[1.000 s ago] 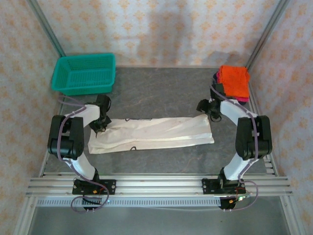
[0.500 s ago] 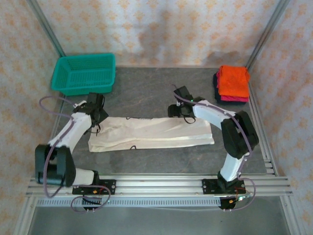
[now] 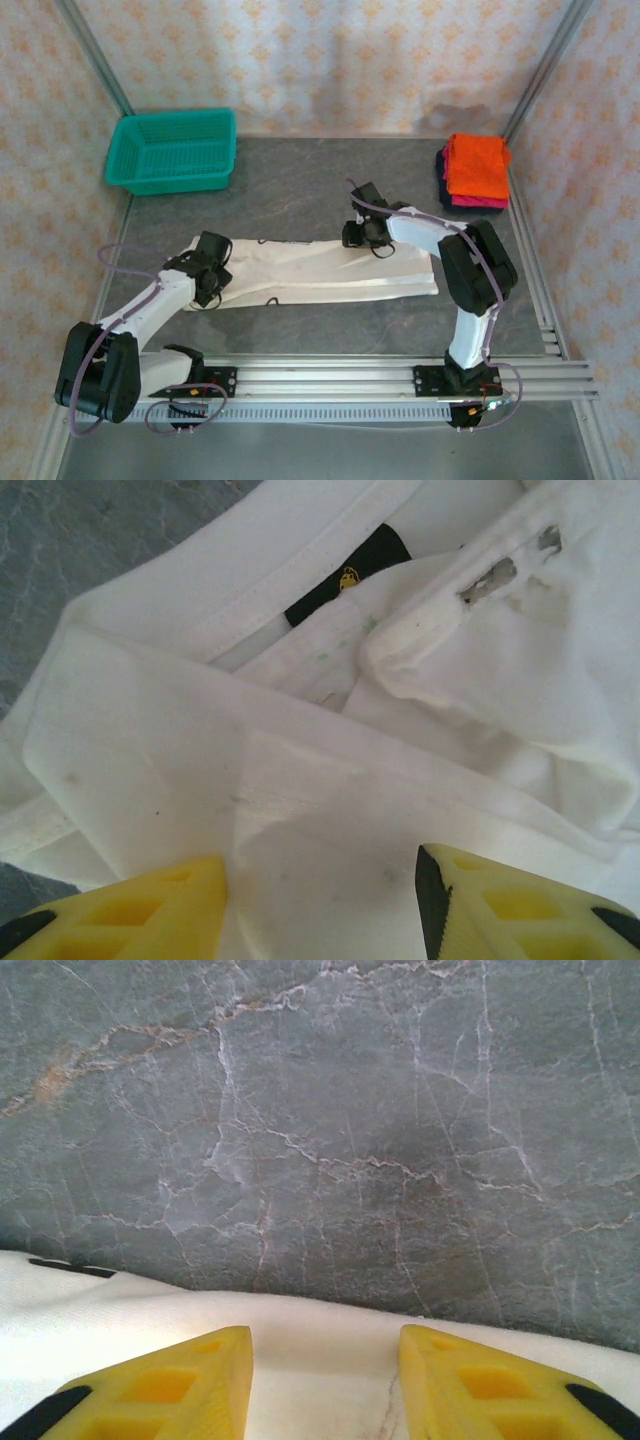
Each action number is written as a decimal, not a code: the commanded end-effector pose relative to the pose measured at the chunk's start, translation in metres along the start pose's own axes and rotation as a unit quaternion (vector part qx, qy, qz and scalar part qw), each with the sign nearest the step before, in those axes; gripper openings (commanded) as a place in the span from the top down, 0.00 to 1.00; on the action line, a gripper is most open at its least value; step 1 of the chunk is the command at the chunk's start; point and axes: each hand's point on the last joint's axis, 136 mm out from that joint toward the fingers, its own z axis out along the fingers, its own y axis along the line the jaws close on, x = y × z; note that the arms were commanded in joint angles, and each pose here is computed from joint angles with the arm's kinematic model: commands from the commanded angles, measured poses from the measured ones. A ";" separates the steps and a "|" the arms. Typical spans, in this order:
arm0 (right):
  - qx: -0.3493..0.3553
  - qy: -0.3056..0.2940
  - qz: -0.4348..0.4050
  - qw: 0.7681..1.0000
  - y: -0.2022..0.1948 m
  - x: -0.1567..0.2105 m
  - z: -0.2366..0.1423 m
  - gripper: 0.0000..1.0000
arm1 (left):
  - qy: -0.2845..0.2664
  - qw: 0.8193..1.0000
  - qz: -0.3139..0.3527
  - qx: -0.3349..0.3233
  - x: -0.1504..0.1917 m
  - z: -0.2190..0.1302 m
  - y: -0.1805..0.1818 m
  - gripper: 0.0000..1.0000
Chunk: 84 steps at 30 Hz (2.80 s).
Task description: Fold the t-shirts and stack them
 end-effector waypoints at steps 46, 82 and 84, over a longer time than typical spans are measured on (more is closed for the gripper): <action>0.015 -0.070 0.100 0.992 -0.072 0.009 -0.082 0.46 | 0.031 0.971 0.179 0.155 -0.051 0.066 -0.390 0.00; 0.063 -0.108 0.121 0.985 -0.037 -0.186 0.084 0.71 | -0.100 0.952 0.216 0.194 0.034 -0.103 -0.110 0.00; 0.076 -0.111 0.141 0.981 -0.062 -0.193 0.079 0.71 | -0.095 0.948 0.230 0.199 0.043 -0.105 -0.121 0.00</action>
